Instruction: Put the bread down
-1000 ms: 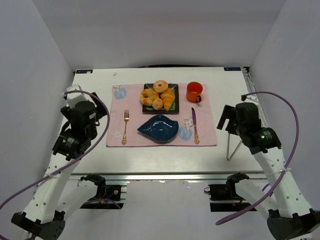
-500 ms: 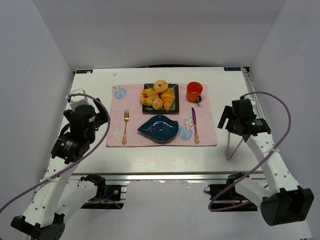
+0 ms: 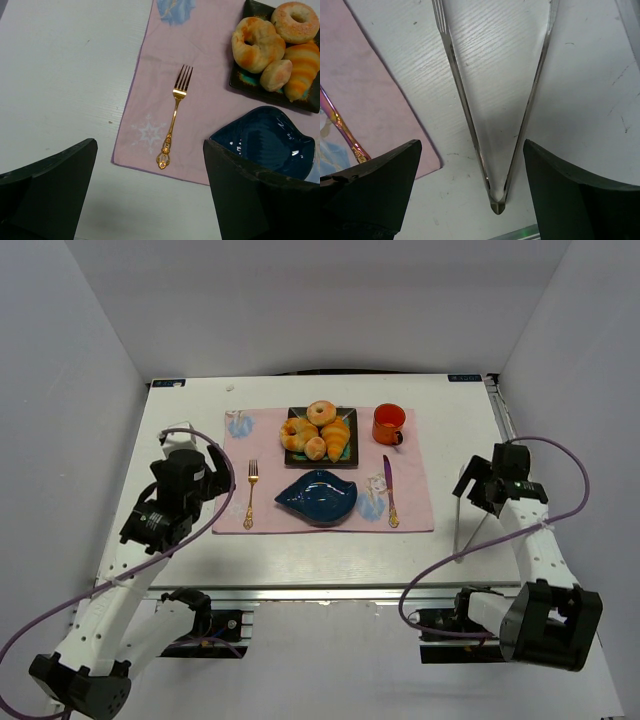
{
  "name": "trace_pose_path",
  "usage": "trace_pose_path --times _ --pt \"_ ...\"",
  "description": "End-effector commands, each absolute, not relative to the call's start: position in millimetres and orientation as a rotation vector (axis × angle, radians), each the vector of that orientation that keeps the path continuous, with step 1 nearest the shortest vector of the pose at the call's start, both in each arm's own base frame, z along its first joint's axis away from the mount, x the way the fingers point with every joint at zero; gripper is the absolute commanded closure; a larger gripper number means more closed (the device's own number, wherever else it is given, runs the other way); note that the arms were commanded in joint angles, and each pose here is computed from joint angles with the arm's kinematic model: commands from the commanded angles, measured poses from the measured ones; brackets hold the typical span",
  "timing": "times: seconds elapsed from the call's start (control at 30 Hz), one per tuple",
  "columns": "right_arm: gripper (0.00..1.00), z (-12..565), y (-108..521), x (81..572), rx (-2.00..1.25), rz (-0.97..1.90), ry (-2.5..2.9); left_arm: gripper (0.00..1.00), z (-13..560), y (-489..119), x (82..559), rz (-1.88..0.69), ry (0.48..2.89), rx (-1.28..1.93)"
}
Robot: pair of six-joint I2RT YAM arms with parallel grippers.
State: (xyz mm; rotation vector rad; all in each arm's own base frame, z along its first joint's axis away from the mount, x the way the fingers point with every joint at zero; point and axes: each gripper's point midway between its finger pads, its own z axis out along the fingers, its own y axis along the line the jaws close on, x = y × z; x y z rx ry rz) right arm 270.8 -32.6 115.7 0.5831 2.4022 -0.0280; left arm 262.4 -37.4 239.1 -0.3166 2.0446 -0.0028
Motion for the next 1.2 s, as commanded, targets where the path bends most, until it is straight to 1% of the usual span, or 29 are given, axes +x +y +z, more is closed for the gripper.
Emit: trace_pose_path --times 0.0,0.23,0.4,0.8,1.17 --pt "0.11 108 -31 285 0.466 0.005 2.411 0.02 239 -50 271 -0.061 2.035 -0.277" --pt "0.11 75 -40 267 0.474 -0.081 2.512 0.02 224 -63 286 -0.080 2.069 -0.226" --pt "0.11 69 -49 261 0.518 -0.154 2.557 0.02 216 -67 292 -0.085 2.085 -0.202" --pt "0.11 43 -48 260 0.584 -0.168 2.660 0.02 213 -66 294 -0.064 2.086 -0.185" --pt "0.11 13 -41 268 0.617 -0.110 2.709 0.02 217 -60 292 -0.034 2.080 -0.203"
